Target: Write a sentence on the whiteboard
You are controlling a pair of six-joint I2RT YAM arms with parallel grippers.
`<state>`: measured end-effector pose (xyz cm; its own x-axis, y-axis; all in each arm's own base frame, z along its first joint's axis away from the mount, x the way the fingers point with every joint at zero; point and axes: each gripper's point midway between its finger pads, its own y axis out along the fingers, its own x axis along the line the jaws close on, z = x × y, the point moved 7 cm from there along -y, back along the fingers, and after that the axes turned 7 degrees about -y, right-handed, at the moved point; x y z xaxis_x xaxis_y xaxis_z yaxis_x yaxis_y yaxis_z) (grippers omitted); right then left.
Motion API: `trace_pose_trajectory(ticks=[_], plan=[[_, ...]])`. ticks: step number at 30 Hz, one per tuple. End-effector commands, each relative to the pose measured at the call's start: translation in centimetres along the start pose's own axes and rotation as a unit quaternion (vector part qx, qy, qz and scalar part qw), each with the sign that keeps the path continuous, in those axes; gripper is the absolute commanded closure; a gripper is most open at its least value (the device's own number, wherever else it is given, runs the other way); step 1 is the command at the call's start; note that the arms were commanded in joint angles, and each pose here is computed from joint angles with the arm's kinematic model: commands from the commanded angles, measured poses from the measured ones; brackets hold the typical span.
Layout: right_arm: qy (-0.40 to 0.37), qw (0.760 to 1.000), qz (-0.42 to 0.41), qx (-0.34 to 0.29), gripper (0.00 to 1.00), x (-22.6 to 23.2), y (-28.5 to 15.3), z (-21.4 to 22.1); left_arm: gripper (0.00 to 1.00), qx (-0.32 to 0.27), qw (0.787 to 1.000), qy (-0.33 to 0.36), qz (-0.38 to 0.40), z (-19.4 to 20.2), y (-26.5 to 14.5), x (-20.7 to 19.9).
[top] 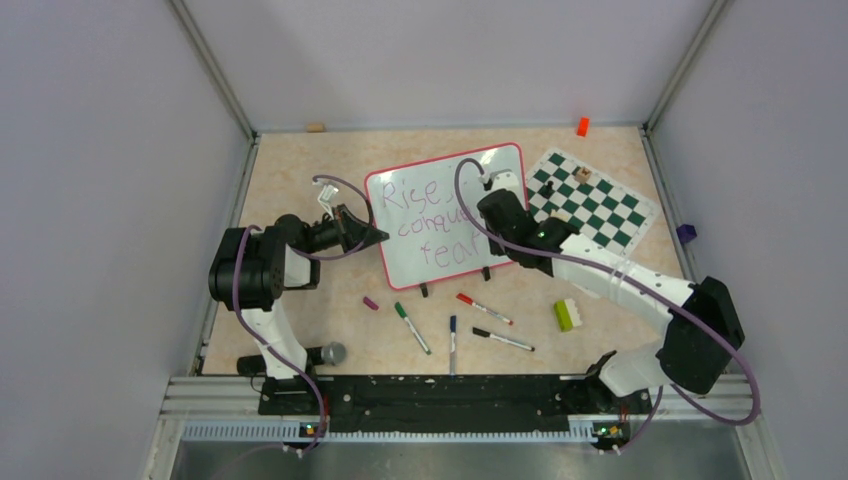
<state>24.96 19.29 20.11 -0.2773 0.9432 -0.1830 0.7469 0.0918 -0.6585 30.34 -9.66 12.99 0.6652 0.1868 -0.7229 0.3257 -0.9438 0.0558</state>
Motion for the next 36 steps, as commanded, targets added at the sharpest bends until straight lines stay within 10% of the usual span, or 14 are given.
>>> trace_pose_trajectory(ticks=[1, 36], plan=[[0.005, 1.0, -0.005, -0.011, 1.0, 0.0, 0.4, -0.6, 1.0, 0.003, 0.997, 0.068, 0.019, -0.6, -0.1, -0.5], [-0.018, 0.998, -0.027, 0.059, 1.0, 0.4, 1.8, 3.4, 1.0, 0.002, 0.997, 0.069, 0.019, -0.7, -0.1, -0.5]])
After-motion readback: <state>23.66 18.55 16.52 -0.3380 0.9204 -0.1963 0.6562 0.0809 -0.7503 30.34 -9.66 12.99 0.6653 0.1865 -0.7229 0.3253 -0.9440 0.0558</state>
